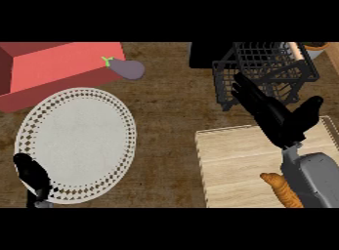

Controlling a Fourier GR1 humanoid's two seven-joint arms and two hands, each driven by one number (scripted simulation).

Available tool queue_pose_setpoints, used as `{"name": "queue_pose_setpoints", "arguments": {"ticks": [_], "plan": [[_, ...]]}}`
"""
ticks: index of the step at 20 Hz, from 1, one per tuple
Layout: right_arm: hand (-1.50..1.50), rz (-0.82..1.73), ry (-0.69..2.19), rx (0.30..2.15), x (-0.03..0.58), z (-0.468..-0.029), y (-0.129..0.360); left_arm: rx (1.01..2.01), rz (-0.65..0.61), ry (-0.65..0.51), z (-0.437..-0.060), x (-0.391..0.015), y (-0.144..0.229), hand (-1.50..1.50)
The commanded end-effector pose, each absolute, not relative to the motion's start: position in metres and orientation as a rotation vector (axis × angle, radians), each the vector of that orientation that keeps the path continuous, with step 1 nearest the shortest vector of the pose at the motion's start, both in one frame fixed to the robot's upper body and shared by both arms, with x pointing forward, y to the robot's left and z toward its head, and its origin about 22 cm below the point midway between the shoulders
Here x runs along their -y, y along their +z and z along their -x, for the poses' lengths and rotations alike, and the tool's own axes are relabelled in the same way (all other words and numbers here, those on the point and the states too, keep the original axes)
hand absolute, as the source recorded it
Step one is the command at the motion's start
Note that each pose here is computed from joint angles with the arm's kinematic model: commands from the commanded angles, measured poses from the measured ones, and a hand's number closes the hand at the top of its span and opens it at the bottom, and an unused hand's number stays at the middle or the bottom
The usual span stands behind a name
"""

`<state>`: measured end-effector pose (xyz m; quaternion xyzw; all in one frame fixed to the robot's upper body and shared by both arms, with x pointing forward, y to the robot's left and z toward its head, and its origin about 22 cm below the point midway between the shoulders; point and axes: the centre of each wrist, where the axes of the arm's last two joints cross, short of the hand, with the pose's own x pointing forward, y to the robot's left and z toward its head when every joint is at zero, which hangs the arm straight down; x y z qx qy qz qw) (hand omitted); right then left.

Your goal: Pick the croissant from the tray and place it in the tiered basket

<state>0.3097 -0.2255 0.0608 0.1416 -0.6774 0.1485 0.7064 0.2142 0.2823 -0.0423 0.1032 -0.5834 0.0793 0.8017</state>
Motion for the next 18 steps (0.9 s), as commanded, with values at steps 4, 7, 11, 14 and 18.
{"name": "queue_pose_setpoints", "arguments": {"ticks": [4,7,11,14,18], "plan": [[1.50,-0.412,0.148,1.572,0.294,-0.275,0.044,1.464,-0.438,-0.026,-0.245,-0.315,0.004,0.00],[1.50,-0.272,-0.452,1.710,0.322,-0.274,0.034,1.425,-0.438,-0.004,-0.238,-0.320,-0.007,0.00],[-1.50,0.277,-0.132,1.347,0.413,-0.208,-0.002,1.527,-0.488,-0.153,-0.260,-0.322,0.023,0.00],[-1.50,0.263,-0.109,1.411,0.446,-0.165,0.015,1.539,-0.455,-0.196,-0.267,-0.310,0.036,0.00],[-1.50,0.251,0.144,1.372,0.478,-0.161,0.061,1.533,-0.443,-0.220,-0.271,-0.299,0.028,0.00]]}}
